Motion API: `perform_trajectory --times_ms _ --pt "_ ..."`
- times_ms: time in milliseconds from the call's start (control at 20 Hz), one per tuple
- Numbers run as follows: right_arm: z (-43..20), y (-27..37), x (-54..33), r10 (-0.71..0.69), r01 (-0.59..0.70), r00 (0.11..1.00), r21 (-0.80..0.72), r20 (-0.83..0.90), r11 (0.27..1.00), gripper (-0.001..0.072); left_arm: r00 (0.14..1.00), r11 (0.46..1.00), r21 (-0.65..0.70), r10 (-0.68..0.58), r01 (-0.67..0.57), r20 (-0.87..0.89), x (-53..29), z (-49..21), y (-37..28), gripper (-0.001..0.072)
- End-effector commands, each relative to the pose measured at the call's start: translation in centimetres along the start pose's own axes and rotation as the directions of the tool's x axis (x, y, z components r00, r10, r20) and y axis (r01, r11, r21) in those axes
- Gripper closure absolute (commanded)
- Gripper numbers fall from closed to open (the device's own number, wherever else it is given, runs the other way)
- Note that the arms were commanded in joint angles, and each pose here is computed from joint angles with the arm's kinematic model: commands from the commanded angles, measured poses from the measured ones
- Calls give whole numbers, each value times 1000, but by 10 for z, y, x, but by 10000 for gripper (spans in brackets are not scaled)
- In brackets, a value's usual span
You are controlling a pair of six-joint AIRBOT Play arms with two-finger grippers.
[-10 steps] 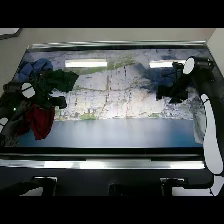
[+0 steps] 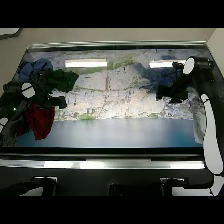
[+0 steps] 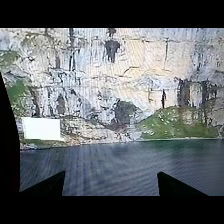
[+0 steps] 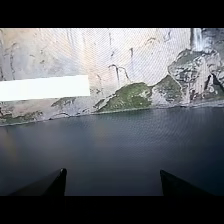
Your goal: Fold the shirts.
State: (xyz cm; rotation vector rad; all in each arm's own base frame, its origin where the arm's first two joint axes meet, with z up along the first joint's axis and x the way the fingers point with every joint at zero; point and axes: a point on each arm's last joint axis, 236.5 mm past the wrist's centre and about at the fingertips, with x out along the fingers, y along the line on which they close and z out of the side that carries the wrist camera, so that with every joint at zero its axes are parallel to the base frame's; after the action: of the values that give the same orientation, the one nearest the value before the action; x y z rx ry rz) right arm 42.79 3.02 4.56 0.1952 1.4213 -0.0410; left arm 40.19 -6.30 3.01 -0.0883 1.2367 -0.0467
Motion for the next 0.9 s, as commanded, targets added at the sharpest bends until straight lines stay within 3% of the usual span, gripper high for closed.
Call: perform_trajectory --times_ms 0,150,350,650,750,850 --pt "0 1 0 0 0 1000 -1 -1 1000 45 1000 1000 0 0 0 1 0 0 0 -13" --pt "5 1 0 4 -4 1000 5 20 1000 45 1000 1000 0 0 0 1 0 0 0 -13" --pt "64 12 -9 50 -55 961 10 272 998 45 985 997 -45 -56 64 163 -1 38 -13 -13" --pt "99 19 -23 80 -84 903 -9 421 996 45 981 992 -65 -97 109 170 -9 43 -22 -13" --pt "86 12 -16 56 -49 930 -29 364 998 37 994 997 -70 -21 29 107 -23 36 6 -13" --pt "59 8 -4 38 -15 970 -94 242 995 13 988 985 -95 150 -145 41 -46 28 65 -13"
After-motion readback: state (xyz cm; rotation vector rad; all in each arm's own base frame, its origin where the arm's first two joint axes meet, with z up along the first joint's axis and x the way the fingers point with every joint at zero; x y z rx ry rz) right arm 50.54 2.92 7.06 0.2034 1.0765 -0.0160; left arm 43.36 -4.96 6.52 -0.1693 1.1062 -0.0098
